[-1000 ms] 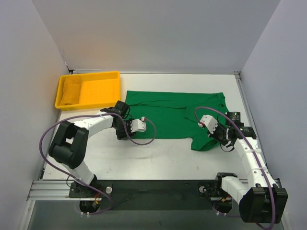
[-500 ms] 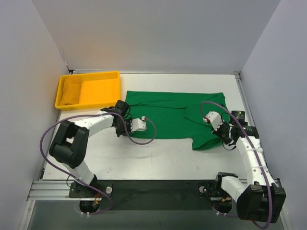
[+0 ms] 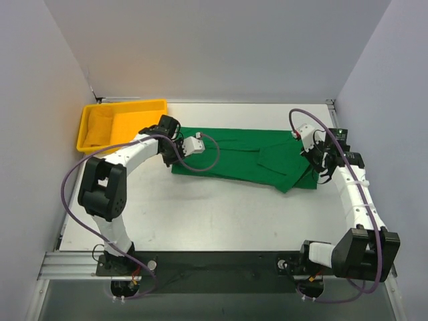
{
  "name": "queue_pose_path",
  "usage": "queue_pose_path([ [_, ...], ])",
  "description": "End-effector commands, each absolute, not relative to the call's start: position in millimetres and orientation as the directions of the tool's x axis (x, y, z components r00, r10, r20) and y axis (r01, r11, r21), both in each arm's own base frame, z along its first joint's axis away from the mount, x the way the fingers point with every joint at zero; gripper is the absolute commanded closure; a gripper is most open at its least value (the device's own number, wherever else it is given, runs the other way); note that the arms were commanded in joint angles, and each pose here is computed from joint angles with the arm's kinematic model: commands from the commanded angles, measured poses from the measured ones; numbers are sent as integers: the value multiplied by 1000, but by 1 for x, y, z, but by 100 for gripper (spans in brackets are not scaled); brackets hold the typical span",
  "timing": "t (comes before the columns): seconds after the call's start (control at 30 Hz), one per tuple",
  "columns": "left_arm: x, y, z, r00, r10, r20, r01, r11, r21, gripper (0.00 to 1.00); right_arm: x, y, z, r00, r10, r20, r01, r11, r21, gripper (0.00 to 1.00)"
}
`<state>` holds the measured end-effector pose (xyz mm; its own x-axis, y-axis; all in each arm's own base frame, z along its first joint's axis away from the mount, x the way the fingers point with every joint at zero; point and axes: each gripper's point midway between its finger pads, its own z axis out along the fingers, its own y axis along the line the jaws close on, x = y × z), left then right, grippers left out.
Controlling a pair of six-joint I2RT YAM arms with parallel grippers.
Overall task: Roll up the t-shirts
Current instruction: Fold the T-shirt at the center of the board.
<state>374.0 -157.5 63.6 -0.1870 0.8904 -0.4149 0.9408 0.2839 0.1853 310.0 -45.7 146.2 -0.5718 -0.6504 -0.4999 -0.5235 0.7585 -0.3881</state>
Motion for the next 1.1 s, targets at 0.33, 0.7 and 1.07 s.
queue_pose_path([
  [0.33, 450, -151, 85, -315, 831, -459, 868, 448, 214, 100, 409, -69, 178, -554, -604, -572, -390, 796, -463, 100],
  [0.7, 486, -146, 74, -384, 816, -432, 816, 519, 254, 100, 462, -66, 155, -555, -634, -539, -437, 773, -460, 100],
  [1.07, 500, -140, 68, -436, 797, -418, 778, 567, 269, 100, 504, -57, 136, -547, -660, -515, -434, 749, -501, 100],
])
